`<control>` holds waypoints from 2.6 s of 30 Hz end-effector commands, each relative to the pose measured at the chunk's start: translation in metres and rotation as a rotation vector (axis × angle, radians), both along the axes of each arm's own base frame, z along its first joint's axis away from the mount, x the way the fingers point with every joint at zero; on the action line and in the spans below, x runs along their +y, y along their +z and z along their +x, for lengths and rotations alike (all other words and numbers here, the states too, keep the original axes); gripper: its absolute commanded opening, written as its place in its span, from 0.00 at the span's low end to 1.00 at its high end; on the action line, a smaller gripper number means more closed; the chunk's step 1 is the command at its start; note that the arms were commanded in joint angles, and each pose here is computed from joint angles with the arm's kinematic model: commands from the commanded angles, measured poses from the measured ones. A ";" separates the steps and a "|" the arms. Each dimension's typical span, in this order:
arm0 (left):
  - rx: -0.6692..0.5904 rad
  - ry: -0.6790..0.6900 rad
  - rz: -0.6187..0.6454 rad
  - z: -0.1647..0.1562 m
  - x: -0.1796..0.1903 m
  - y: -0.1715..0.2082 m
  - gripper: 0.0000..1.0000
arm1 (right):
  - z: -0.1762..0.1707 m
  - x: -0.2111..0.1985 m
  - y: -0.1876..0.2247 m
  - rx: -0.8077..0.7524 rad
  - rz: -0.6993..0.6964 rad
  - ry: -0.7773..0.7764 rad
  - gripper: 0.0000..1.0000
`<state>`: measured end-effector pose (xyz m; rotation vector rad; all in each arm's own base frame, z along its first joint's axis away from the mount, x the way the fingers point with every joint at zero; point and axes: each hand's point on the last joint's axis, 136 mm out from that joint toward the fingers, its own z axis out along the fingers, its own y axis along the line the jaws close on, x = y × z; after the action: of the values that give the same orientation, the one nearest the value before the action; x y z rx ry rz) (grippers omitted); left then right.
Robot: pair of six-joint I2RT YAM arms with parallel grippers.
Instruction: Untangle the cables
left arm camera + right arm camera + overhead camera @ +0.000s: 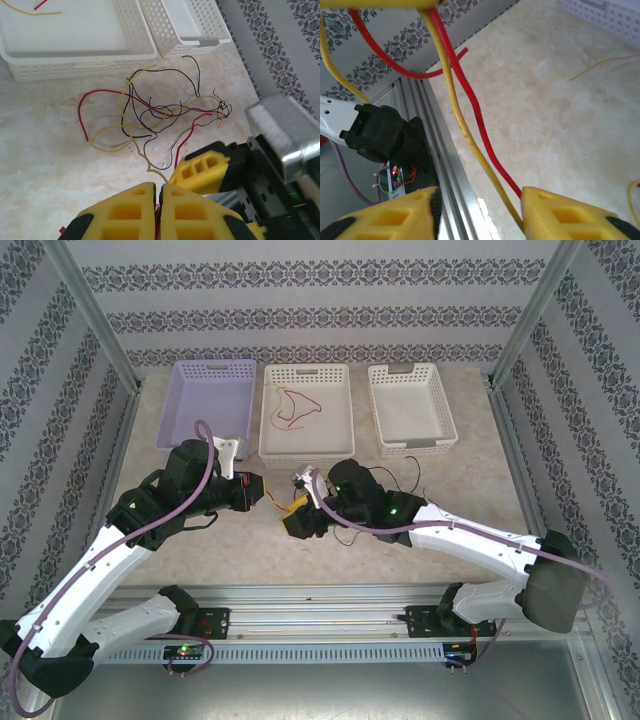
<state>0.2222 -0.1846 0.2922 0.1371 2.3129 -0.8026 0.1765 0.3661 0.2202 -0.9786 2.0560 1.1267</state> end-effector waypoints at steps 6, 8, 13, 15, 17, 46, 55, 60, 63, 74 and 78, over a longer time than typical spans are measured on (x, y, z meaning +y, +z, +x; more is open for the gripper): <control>-0.008 -0.003 -0.025 0.000 -0.002 0.006 0.00 | 0.009 0.006 0.020 -0.082 0.026 -0.025 0.21; -0.010 -0.005 -0.028 0.000 -0.003 0.007 0.00 | 0.009 0.006 0.019 -0.081 0.026 -0.024 0.17; -0.010 -0.009 -0.031 0.000 -0.004 0.007 0.00 | 0.007 0.008 0.019 -0.076 0.021 -0.020 0.00; -0.011 -0.011 -0.033 0.000 -0.004 0.007 0.00 | 0.007 0.005 0.021 -0.081 0.027 -0.027 0.00; -0.010 -0.014 -0.036 -0.001 -0.004 0.006 0.05 | 0.006 0.004 0.025 -0.082 0.050 -0.032 0.00; 0.124 -0.011 -0.064 -0.010 -0.010 -0.077 0.64 | 0.063 -0.090 0.103 -0.148 0.264 -0.412 0.00; 0.239 -0.165 0.070 -0.025 -0.053 -0.145 0.72 | 0.068 -0.115 0.131 -0.167 0.312 -0.481 0.00; 0.269 -0.209 0.242 -0.024 -0.062 -0.180 0.72 | 0.060 -0.131 0.148 -0.189 0.342 -0.499 0.00; 0.283 -0.229 0.342 -0.022 -0.065 -0.202 0.70 | 0.054 -0.138 0.154 -0.199 0.353 -0.500 0.00; 0.303 -0.310 0.529 -0.009 -0.099 -0.249 0.58 | 0.034 -0.148 0.171 -0.215 0.399 -0.473 0.00; 0.326 -0.324 0.569 -0.008 -0.103 -0.265 0.53 | 0.029 -0.151 0.174 -0.222 0.400 -0.467 0.00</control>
<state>0.2101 -0.2830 0.0305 0.6317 2.8463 -0.3452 0.2139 0.2206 0.3745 -0.3683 1.7185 1.0427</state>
